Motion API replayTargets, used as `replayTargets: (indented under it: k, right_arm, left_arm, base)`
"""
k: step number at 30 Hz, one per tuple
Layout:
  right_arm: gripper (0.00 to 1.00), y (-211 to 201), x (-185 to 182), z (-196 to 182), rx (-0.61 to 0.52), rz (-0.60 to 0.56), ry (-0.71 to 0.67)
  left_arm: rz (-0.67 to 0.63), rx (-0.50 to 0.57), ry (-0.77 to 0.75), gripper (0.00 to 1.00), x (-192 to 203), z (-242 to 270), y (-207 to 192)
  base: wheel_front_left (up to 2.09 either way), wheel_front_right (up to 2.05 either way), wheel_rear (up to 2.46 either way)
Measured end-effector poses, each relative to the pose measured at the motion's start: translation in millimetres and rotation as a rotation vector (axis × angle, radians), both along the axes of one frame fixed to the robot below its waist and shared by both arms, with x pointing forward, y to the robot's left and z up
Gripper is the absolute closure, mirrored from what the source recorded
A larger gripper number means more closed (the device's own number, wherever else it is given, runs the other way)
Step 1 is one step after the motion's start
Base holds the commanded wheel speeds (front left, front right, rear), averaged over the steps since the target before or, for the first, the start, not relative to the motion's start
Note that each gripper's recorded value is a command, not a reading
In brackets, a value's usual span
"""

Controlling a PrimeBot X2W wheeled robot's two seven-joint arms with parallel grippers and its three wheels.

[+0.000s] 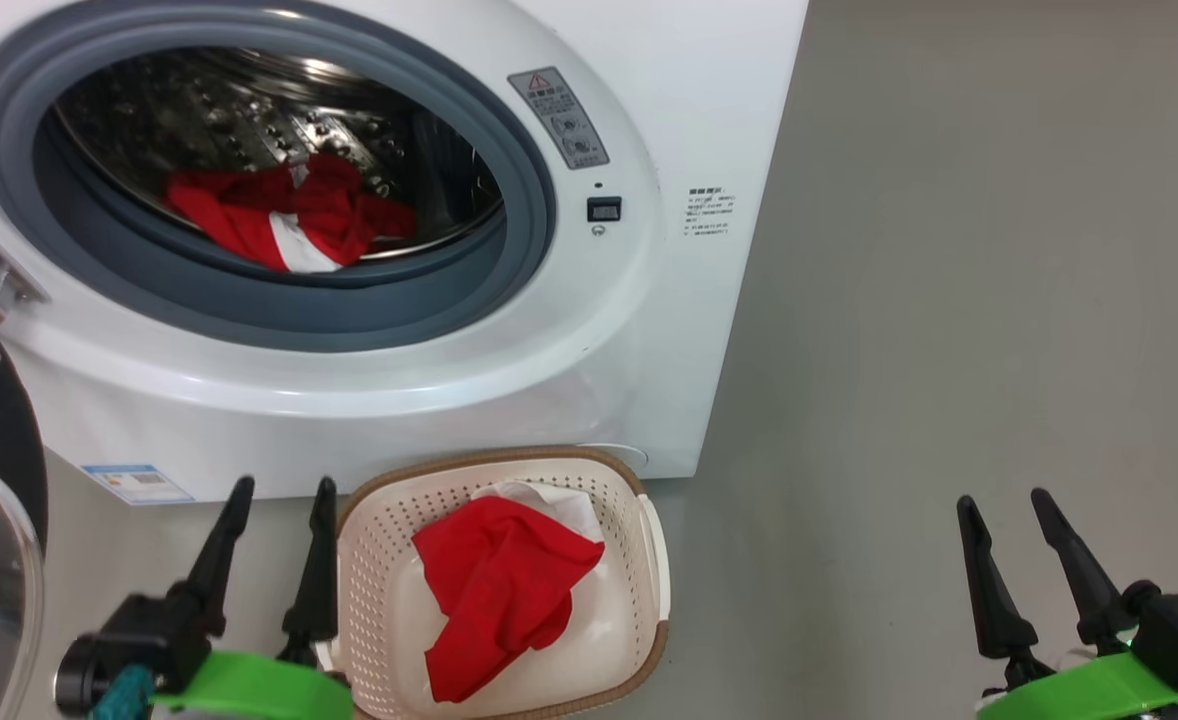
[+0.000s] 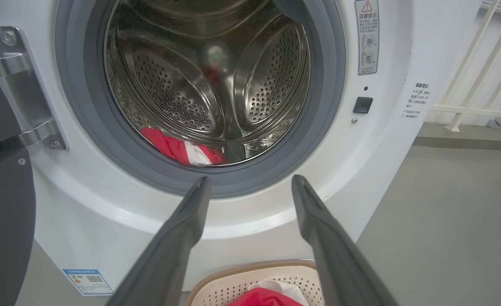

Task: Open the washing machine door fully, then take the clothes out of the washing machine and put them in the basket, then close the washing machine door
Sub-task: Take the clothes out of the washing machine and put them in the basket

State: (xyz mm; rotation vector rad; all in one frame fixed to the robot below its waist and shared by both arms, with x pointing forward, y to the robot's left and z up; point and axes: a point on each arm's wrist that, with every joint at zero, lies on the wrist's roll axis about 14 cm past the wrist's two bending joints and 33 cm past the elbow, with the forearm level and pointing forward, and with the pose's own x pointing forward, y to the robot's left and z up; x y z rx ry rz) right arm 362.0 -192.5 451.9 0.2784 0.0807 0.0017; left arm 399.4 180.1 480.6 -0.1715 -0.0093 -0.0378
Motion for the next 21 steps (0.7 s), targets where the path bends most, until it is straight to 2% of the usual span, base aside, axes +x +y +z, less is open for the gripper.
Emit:
replayTargets:
  k: [13,21]
  right_arm:
    - [0.0,8.3,32.3,-9.6,0.015,0.014,0.01]
    - [0.0,12.7,57.0,-25.8,0.028,0.014,0.032]
  left_arm:
    - [-0.041,0.019,0.0,0.0,81.4,0.2,-11.8]
    - [-0.034,0.04,0.046,0.0,140.2,-14.2,-4.5]
  base:
    - [0.0,0.0,0.0]
    - [0.0,0.0,0.0]
